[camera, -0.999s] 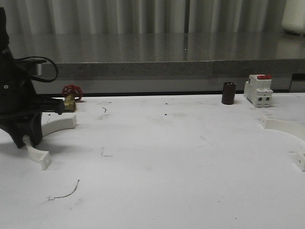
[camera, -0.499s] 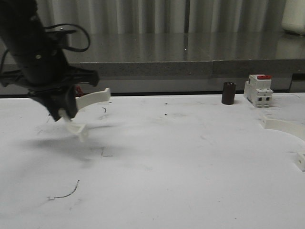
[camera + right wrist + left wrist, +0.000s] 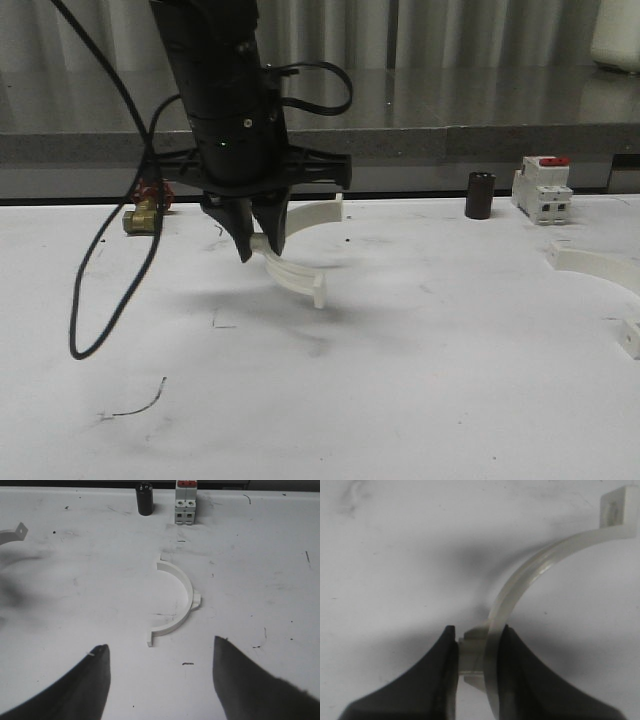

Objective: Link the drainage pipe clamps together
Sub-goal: 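Lift the clamp half with the left gripper and set it down mid-table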

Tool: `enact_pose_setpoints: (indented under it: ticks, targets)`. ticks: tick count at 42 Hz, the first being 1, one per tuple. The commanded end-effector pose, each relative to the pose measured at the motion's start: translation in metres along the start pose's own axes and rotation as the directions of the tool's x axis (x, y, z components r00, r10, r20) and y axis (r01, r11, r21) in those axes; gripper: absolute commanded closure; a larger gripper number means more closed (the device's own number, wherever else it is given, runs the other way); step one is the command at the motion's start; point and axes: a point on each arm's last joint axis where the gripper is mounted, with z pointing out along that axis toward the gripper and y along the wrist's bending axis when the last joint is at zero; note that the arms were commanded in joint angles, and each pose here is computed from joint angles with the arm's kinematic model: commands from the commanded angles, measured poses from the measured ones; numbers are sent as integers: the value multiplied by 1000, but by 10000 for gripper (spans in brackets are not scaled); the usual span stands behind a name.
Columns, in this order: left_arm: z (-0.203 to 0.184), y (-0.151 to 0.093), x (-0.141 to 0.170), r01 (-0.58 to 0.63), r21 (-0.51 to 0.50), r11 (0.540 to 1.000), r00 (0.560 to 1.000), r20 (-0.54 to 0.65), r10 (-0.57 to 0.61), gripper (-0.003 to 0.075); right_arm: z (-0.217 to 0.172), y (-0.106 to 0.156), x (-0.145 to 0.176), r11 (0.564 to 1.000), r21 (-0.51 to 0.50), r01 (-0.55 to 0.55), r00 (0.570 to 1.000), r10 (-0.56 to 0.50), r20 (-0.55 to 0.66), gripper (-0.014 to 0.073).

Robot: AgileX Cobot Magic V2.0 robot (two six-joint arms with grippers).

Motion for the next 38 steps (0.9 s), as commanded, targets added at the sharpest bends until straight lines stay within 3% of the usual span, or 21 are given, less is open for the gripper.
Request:
enact_pose_setpoints:
  ticks: [1, 38]
  targets:
    - [-27, -12, -10, 42, 55, 998, 996, 82, -47, 666, -4, 0, -13, 1000, 4, 12, 996, -13, 84, 118]
    - [-4, -10, -8, 68, 23, 997, 997, 23, -69, 666, -4, 0, -13, 1000, 4, 12, 996, -13, 84, 118]
